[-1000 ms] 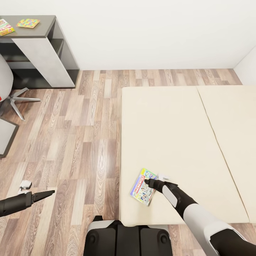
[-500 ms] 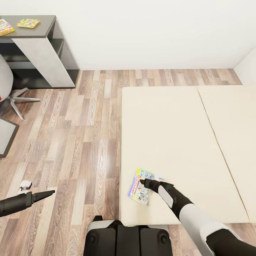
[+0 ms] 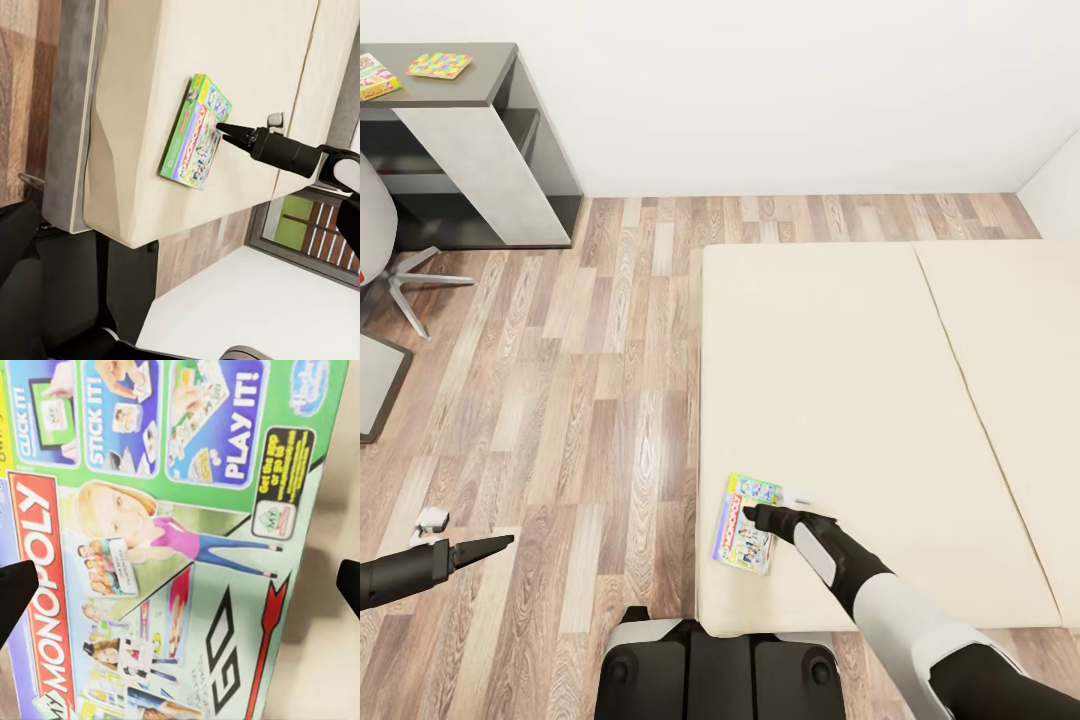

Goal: Put all the toys in the child's room - the three board games (two on the bed and one on the table), the two jigsaw puzzles on the table, and the tennis ball on the table - inside the toy box on the table in the child's room.

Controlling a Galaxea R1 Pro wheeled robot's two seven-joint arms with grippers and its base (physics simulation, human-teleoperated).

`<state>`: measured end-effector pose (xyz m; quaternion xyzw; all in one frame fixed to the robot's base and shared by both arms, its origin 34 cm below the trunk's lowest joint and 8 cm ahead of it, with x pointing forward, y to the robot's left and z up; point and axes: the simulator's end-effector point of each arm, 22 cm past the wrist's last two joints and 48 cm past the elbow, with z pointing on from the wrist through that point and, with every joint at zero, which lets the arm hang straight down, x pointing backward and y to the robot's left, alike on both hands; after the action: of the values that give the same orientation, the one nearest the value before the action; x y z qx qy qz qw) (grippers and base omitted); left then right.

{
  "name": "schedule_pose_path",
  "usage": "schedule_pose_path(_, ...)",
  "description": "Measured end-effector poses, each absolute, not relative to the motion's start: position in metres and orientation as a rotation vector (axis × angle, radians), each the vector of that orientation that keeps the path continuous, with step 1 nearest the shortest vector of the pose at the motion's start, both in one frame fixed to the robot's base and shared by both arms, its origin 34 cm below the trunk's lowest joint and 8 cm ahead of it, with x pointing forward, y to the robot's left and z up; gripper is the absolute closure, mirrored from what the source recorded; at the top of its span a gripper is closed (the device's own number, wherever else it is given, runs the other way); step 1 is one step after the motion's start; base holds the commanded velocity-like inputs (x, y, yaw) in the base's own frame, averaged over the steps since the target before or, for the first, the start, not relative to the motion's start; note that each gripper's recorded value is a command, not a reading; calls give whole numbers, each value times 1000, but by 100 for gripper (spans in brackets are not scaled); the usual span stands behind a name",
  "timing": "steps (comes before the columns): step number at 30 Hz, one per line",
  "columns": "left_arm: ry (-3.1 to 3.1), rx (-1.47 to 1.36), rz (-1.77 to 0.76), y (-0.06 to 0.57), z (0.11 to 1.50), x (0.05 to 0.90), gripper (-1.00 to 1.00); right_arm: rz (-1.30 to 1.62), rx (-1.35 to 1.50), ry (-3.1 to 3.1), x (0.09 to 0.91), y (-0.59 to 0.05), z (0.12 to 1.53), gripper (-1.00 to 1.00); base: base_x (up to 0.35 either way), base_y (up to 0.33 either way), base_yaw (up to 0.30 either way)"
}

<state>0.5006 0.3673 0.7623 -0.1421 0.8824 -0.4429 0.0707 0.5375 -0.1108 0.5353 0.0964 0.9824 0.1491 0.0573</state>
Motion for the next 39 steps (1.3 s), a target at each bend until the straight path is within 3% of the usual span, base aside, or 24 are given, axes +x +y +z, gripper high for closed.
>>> schedule_pose_path(39, 2654, -427, -1331, 368, 763, 501, -100, 525, 284, 2973, 537, -75, 543, -100, 0, 0, 0)
